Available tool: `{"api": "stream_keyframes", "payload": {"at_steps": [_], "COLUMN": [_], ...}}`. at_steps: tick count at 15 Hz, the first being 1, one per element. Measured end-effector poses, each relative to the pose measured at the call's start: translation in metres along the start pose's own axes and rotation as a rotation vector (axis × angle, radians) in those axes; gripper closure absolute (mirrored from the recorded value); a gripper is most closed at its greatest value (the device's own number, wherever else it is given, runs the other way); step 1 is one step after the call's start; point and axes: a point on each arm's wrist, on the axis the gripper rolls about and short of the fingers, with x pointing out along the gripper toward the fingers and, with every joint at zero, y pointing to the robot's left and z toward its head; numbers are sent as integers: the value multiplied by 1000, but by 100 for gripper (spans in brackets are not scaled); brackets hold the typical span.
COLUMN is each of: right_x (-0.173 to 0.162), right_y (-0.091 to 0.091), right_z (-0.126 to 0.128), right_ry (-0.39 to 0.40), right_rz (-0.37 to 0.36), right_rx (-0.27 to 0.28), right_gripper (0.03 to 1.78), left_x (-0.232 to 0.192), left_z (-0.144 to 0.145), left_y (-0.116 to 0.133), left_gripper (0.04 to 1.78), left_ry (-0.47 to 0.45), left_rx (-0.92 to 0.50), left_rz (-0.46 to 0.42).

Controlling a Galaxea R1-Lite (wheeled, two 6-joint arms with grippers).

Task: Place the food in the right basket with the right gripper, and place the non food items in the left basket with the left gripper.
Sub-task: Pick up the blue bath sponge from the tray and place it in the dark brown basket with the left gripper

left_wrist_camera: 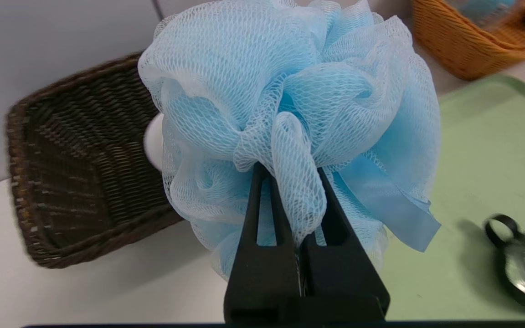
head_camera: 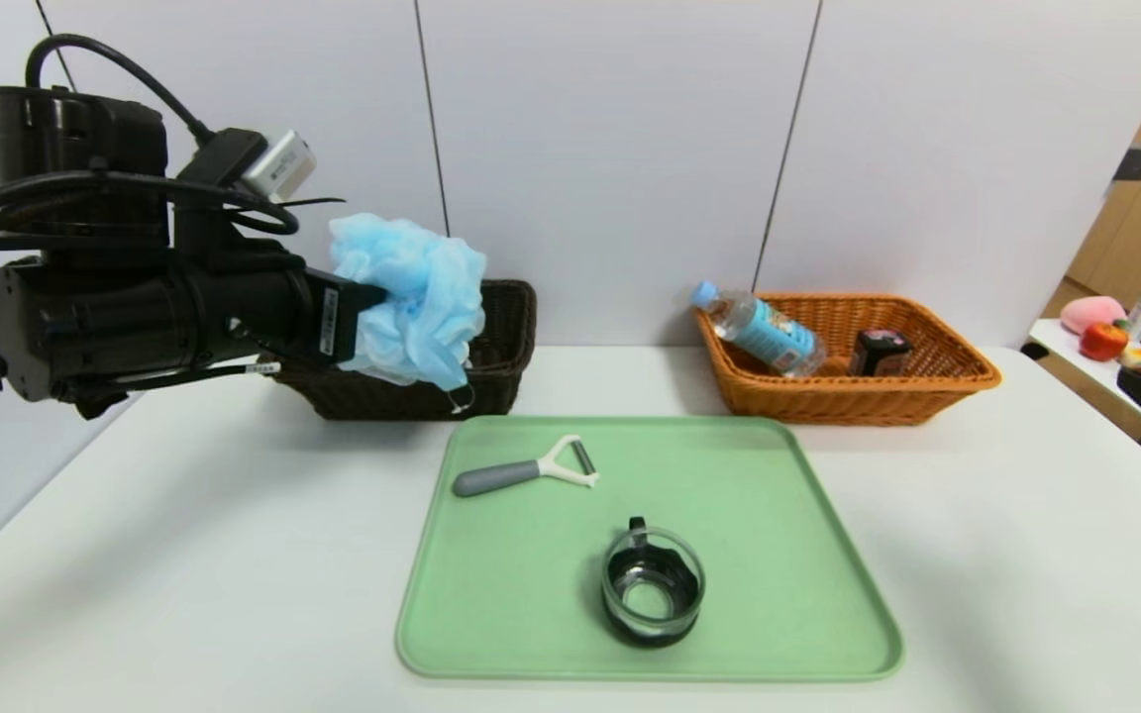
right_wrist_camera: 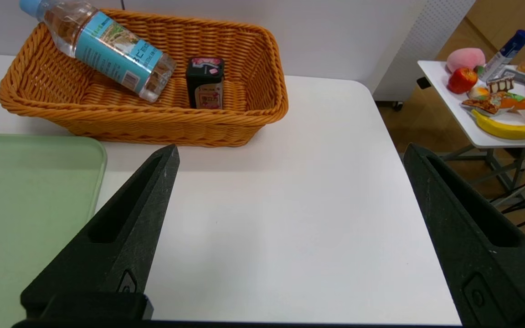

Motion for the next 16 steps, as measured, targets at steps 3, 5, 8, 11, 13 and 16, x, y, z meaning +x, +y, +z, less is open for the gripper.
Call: {"api": "stream_keyframes", "payload": {"at_steps": [3,5,8,11,13,16], "right_x": [0,0,0,1,1,2], "right_y": [0,0,1,1,2,2], "right_z": [-2,-3,-7,-8,-9,-9], "right_ry": [5,10,25,29,30,31], "right_rz": [1,1,2,4,10,23], "right_rx": [1,2,2,1,1,10], "right_gripper": [11,11,11,11,11,11], "left_x": [20,34,54,66,69,72], "left_z": [0,-2,-9,-19,-23,-26], "left_y": [33,52,71,77,81,83], "left_gripper": [173,173,173,173,173,156], "left_ry": [15,27,55,91,105,116], "left_rx": [-29,-42,-56,-47,-38,-40], "left_rz": [102,149,192,201,208,217]}}
